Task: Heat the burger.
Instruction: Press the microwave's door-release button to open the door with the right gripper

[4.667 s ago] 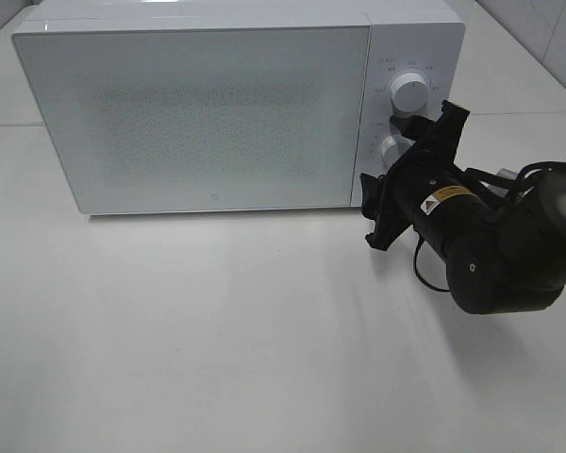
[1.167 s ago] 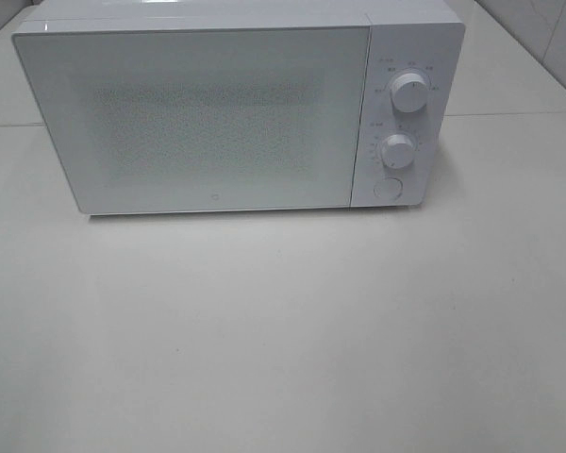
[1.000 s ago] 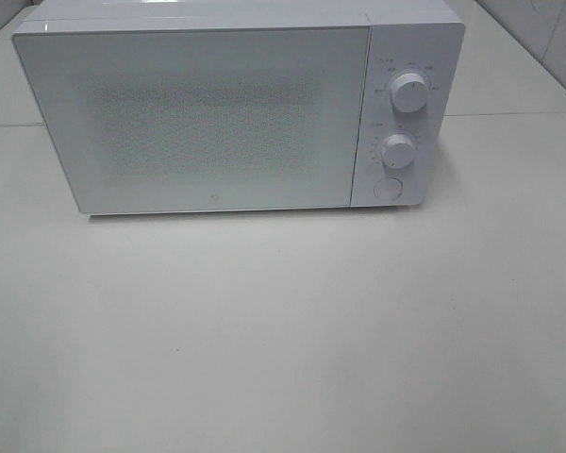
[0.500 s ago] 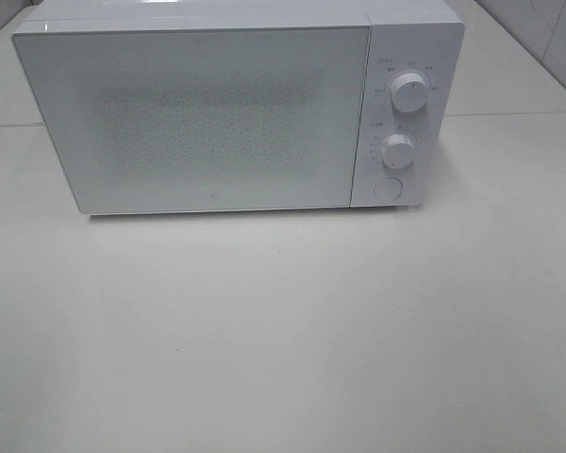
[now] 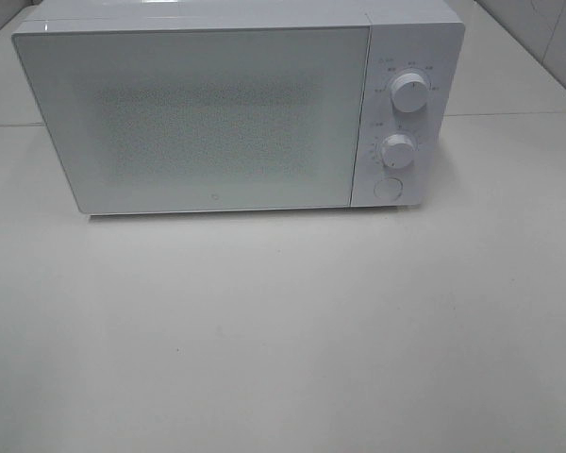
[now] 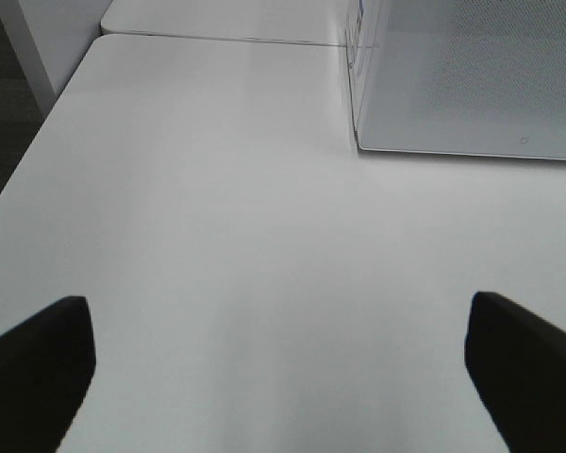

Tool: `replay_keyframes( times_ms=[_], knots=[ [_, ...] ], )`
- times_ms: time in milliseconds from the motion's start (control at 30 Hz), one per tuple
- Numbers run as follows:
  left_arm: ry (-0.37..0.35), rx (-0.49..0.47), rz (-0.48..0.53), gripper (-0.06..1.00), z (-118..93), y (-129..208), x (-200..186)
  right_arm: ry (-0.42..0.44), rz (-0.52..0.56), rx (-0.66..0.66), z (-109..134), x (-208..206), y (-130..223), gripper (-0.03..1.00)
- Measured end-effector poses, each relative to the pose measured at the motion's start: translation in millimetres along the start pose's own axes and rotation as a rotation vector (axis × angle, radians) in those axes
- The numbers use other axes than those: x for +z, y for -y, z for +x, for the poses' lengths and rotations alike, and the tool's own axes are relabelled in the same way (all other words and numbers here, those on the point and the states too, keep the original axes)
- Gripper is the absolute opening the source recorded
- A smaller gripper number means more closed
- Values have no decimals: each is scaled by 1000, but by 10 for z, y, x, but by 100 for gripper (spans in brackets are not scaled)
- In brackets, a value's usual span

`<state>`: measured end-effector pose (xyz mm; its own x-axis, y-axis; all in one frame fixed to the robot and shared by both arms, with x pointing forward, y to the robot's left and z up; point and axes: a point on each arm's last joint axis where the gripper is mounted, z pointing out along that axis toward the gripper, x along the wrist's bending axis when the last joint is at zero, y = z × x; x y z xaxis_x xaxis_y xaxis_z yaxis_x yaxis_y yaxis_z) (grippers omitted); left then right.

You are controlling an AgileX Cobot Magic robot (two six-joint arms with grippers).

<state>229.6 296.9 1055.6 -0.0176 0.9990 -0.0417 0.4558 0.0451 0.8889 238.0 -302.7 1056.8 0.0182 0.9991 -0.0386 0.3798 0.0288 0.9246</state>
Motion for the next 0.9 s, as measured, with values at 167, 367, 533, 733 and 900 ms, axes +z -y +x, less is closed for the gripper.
replay_keyframes(
  times_ms=[167,367,533,733,900],
  knots=[
    [0,0,0,99,0,0,0,3,0,-1,-3,0,0,76],
    [0,0,0,99,0,0,0,4,0,-2,-4,0,0,76],
    [0,0,0,99,0,0,0,4,0,-2,-4,0,0,76],
    [0,0,0,99,0,0,0,4,0,-1,-4,0,0,76],
    [0,0,0,99,0,0,0,4,0,6,-4,0,0,75]
  ],
)
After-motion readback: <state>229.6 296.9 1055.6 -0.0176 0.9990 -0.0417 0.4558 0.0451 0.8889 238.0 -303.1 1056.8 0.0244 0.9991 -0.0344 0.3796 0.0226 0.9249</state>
